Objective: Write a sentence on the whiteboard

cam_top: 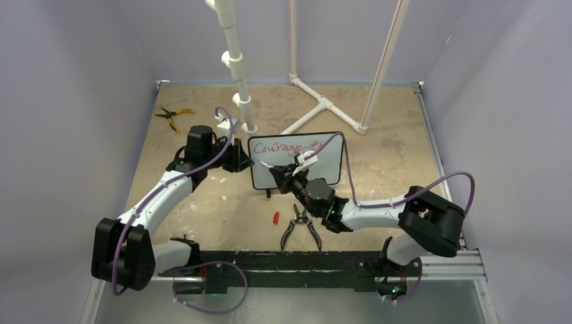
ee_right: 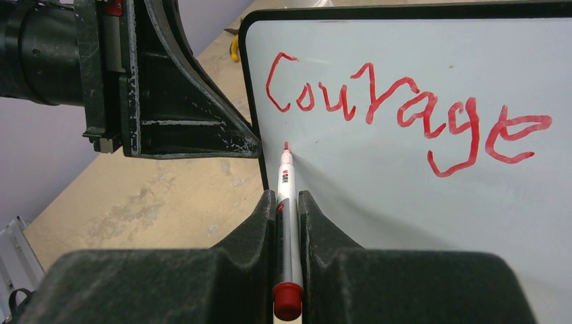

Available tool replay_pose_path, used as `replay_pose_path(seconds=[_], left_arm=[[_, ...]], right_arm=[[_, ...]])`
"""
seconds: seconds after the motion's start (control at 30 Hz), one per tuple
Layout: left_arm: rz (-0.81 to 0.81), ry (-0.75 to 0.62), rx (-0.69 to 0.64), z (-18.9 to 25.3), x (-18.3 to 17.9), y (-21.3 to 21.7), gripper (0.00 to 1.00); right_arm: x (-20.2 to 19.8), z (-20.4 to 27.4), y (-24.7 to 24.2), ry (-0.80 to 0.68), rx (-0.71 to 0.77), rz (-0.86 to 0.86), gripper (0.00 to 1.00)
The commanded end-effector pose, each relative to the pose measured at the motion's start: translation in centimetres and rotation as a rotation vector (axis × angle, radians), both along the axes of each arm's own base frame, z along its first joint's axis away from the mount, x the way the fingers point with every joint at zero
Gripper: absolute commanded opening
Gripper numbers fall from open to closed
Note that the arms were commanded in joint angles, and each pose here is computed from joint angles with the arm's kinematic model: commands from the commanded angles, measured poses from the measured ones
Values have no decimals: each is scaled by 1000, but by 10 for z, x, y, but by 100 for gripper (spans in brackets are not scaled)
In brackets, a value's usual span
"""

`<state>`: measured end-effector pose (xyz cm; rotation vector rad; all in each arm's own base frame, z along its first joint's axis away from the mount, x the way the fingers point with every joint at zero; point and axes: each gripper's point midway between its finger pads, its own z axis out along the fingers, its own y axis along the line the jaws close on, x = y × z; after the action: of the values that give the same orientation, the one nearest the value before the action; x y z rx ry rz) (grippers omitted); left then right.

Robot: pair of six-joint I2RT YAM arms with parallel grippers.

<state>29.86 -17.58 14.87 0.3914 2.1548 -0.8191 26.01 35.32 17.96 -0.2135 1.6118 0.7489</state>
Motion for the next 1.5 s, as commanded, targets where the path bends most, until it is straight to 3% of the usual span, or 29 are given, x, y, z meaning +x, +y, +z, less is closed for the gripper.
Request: replay_pose_path(seconds=[0.0,0.3,0.8,1.47], left_arm=[[0,-39,-11,10,5,1,19],[0,-38,-10,10,4,1,19],[0,-40,-11,10,4,1,19],[-3,-42,-13,11,5,0,19]], right_arm=[[-4,-9,-3,35,-3,-4,0],[-17,-33,0,91,-32,24,0],[-5,4,-4,9,30,-46,0],[-6,-5,-20,34,14,-93,0]])
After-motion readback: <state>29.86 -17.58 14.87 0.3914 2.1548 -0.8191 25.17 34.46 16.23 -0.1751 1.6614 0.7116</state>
